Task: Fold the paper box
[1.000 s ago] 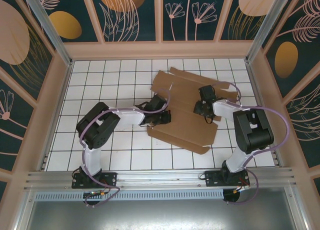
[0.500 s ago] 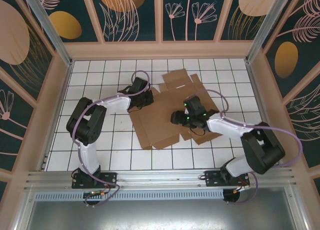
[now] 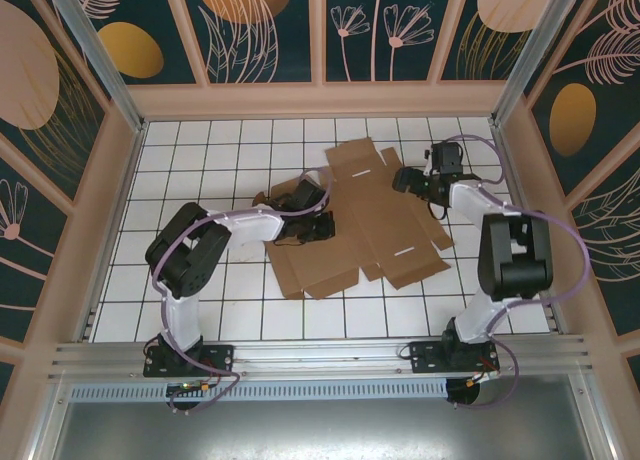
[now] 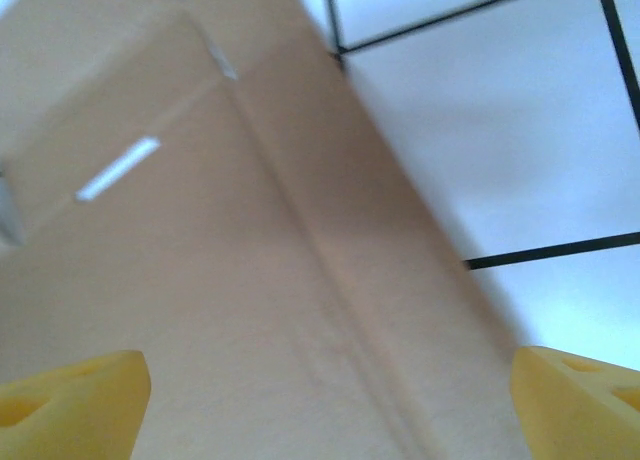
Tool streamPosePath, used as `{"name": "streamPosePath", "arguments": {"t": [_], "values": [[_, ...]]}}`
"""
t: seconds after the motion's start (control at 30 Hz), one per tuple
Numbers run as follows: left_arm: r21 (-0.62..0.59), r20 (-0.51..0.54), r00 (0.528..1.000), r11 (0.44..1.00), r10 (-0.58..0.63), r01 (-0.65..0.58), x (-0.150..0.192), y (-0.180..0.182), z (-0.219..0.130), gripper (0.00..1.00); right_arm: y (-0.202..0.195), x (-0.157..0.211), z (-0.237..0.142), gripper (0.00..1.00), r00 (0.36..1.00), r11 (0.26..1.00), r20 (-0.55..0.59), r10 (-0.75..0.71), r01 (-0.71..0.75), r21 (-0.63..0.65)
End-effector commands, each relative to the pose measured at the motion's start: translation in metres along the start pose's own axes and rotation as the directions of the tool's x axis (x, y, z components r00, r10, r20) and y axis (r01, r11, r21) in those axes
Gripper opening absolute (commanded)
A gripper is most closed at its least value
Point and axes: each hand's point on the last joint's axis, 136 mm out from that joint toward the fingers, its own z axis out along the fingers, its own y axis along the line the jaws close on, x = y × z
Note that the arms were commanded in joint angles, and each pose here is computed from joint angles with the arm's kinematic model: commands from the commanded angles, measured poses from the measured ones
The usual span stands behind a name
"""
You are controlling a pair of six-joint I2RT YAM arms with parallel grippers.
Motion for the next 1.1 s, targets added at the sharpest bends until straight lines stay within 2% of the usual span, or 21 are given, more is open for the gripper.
{"name": "streamPosePath", "arguments": {"t": [0.0, 0.1, 0.17, 0.37, 0.53, 0.6, 0.7, 0.8, 0.9, 1.07], "values": [[-0.068, 0.006, 0.996, 0.993, -0.094, 0.094, -0.002, 0.042, -0.005, 0.07, -0.008, 0.002, 0.002, 0.96, 0.998, 0.999, -0.064, -0.029, 0.028, -0.019], [-0.083, 0.015, 0.985, 0.981, -0.173, 0.174, 0.004, 0.078, -0.016, 0.08, -0.014, 0.006, 0.004, 0.99, 0.997, 0.999, -0.082, 0.003, -0.005, -0.036], [-0.106, 0.021, 0.983, 0.977, -0.183, 0.184, 0.007, 0.089, -0.02, 0.07, -0.015, 0.014, 0.005, 0.99, 0.995, 0.999, -0.104, 0.011, -0.015, -0.035], [-0.115, 0.025, 0.983, 0.976, -0.183, 0.185, 0.006, 0.091, -0.018, 0.07, 0.019, 0.047, 0.0, 0.99, 0.987, 0.977, -0.162, 0.018, -0.052, -0.205], [-0.142, 0.043, 0.983, 0.973, -0.18, 0.184, 0.007, 0.098, -0.022, 0.06, 0.018, 0.065, -0.001, 0.96, 0.985, 0.981, -0.173, 0.021, -0.054, -0.188], [-0.154, 0.057, 0.982, 0.97, -0.179, 0.186, 0.007, 0.101, -0.024, 0.06, 0.022, 0.072, -0.003, 0.94, 0.983, 0.971, -0.179, 0.035, -0.076, -0.228], [-0.155, 0.058, 0.982, 0.97, -0.18, 0.187, 0.005, 0.102, -0.024, 0.05, 0.029, 0.08, -0.004, 0.83, 0.981, 0.963, -0.19, 0.033, -0.082, -0.257], [-0.157, 0.061, 0.982, 0.97, -0.177, 0.185, 0.004, 0.101, -0.025, 0.05, 0.029, 0.08, -0.007, 0.61, 0.986, 0.973, -0.166, 0.01, -0.048, -0.224], [-0.151, 0.063, 0.983, 0.972, -0.173, 0.181, 0.003, 0.099, -0.026, 0.05, 0.025, 0.076, -0.01, 0.4, 0.99, 0.991, -0.132, -0.046, 0.028, -0.133], [-0.145, 0.07, 0.984, 0.974, -0.166, 0.175, 0.0, 0.096, -0.029, 0.04, 0.022, 0.062, -0.015, 0.25, 0.974, 0.973, -0.079, -0.211, 0.218, 0.082]]}}
